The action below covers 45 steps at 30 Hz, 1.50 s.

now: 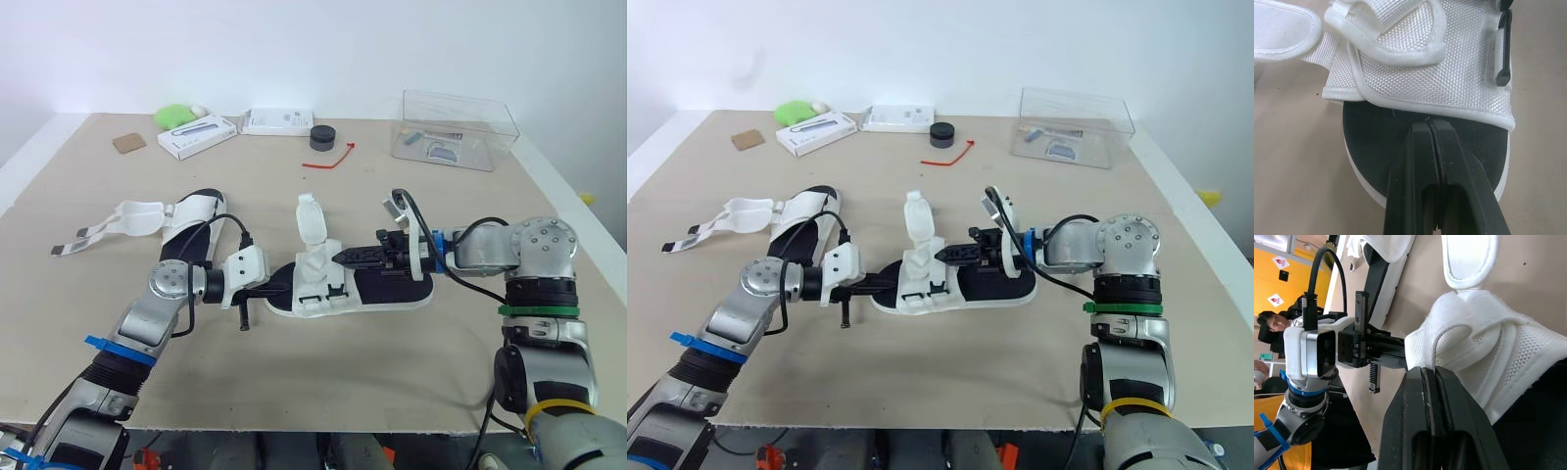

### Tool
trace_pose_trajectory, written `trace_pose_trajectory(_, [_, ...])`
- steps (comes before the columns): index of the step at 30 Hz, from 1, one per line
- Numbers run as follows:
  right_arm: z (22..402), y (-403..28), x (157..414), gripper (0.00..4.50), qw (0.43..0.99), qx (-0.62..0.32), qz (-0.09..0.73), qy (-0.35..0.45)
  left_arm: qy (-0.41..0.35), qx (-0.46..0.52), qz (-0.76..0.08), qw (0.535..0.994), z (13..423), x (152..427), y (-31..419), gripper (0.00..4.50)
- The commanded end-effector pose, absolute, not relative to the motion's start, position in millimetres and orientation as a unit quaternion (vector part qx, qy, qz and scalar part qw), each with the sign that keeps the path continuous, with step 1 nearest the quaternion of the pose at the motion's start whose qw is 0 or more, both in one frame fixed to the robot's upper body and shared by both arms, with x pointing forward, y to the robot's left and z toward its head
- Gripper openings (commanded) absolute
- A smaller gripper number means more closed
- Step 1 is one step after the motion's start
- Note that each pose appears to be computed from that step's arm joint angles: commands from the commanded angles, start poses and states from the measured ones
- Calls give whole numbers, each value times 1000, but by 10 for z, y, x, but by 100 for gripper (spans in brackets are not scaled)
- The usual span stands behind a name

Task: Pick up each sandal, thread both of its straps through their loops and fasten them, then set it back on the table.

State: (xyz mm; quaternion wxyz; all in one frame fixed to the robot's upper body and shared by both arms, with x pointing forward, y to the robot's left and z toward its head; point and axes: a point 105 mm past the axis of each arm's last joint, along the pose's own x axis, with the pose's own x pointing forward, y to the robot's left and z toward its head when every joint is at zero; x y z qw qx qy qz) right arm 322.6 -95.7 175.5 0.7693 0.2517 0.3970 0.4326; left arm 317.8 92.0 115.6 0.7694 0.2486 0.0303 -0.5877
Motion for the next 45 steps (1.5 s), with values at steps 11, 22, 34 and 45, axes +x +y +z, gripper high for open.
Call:
trace_pose_trajectory(11, [1759, -958, 3051, 9, 793, 178, 442, 379, 57, 259, -581, 769, 1052, 3186, 965, 0])
trace_pose_trajectory(22, [1771, -890, 2899, 9, 802, 105, 468, 357, 56, 257, -582, 769, 1052, 3187, 938, 0])
trace_pose_trajectory(34, [1923, -879, 2958, 155, 811, 90, 477, 325, 56, 255, -582, 770, 1048, 3188, 929, 0])
trace_pose_trajectory(45, [2038, -774, 3008, 9, 788, 120, 506, 330, 57, 254, -579, 773, 1039, 3192, 950, 0])
